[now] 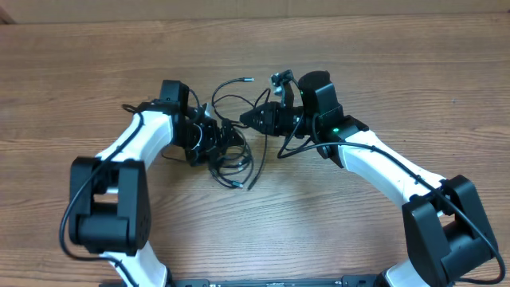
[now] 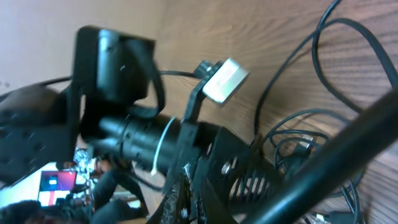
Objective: Untangle cables
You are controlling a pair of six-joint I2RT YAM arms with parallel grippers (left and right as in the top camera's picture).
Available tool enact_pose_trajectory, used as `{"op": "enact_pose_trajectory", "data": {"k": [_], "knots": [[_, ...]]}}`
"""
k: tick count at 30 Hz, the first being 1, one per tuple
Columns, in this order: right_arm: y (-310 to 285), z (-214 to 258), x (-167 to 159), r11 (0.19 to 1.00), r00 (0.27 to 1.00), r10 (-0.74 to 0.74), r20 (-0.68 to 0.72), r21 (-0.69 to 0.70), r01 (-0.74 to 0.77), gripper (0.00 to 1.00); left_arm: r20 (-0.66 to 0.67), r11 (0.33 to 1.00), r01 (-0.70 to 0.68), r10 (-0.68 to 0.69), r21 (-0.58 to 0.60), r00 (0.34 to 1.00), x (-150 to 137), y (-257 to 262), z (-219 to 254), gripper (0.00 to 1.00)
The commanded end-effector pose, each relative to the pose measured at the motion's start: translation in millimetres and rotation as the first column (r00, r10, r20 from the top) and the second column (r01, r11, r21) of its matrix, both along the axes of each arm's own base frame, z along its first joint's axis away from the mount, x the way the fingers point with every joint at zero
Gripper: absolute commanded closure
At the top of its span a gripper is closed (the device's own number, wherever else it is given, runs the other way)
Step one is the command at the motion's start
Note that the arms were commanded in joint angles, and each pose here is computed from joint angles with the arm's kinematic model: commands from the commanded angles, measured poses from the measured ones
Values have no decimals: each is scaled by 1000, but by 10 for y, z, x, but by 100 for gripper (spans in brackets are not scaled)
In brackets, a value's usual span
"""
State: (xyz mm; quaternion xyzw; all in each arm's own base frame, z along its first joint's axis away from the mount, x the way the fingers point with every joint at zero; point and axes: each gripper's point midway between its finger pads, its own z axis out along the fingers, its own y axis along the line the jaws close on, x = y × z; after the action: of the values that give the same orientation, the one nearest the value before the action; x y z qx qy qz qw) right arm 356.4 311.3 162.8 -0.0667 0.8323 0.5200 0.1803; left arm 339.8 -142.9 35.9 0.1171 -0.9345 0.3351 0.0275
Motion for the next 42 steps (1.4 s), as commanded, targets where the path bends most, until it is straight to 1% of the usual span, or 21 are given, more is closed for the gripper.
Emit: {"op": "enact_pose_trajectory", "data": {"k": [1, 3, 5, 8, 10, 11, 14, 17, 19, 21, 24, 28, 30, 32, 35, 36, 38, 40, 42], "knots": [[-48, 282, 29, 999, 994, 36, 104, 26, -39, 96, -45, 998, 20, -23, -58, 999, -82, -112, -78, 16], [-215, 375, 173, 1000, 989, -7, 149, 25, 3, 96, -59, 997, 72, -74, -33, 996, -184, -124, -161, 24], [-433, 519, 352, 998, 983, -66, 172, 36, 60, 96, -95, 994, 104, -101, 26, 990, -296, -81, -250, 30], [-832, 764, 634, 986, 966, -166, 196, 46, 160, 96, -152, 982, 140, -120, 129, 981, -447, 6, -363, 46], [-1114, 910, 798, 973, 952, -230, 202, 48, 225, 96, -177, 968, 162, -128, 192, 976, -521, 72, -416, 51], [-1292, 981, 889, 962, 942, -272, 197, 43, 269, 96, -190, 958, 173, -131, 228, 973, -555, 120, -440, 52], [-1829, 1097, 1101, 911, 895, -399, 200, -18, 411, 96, -232, 916, 186, -107, 355, 967, -631, 334, -510, 56], [-2414, 1155, 1215, 821, 824, -521, 225, -134, 555, 96, -272, 856, 165, -30, 489, 962, -690, 626, -549, 55], [-2872, 1210, 1224, 725, 758, -603, 248, -226, 651, 96, -289, 817, 152, 19, 557, 957, -724, 815, -552, 53], [-3324, 1291, 1176, 620, 685, -680, 262, -292, 728, 96, -298, 793, 136, 59, 593, 953, -740, 958, -548, 50], [-3900, 1467, 1053, 507, 597, -747, 293, -331, 796, 96, -299, 793, 105, 102, 600, 949, -730, 1080, -546, 47], [-4616, 1684, 825, 369, 464, -831, 307, -322, 872, 96, -295, 791, 41, 179, 611, 939, -705, 1252, -549, 44], [-4887, 1724, 704, 318, 418, -853, 314, -323, 891, 96, -294, 792, 22, 200, 610, 935, -700, 1313, -550, 43], [-4969, 1698, 611, 340, 440, -844, 306, -329, 881, 96, -297, 805, 17, 199, 593, 934, -696, 1313, -548, 41], [-4881, 1526, 501, 389, 497, -831, 249, -379, 840, 96, -281, 864, 50, 108, 501, 954, -634, 1151, -545, 41], [-4810, 1450, 479, 404, 514, -829, 221, -399, 823, 93, -269, 881, 59, 79, 470, 960, -605, 1089, -543, 39], [-4633, 1326, 464, 444, 550, -818, 168, -423, 790, 75, -246, 901, 65, 47, 428, 968, -552, 987, -538, 38], [-4386, 1202, 465, 496, 598, -793, 116, -447, 745, 59, -231, 905, 62, 40, 420, 972, -516, 951, -542, 36], [-4116, 1091, 473, 548, 648, -758, 75, -466, 695, 33, -225, 908, 62, 36, 414, 974, -502, 928, -542, 32]]}}
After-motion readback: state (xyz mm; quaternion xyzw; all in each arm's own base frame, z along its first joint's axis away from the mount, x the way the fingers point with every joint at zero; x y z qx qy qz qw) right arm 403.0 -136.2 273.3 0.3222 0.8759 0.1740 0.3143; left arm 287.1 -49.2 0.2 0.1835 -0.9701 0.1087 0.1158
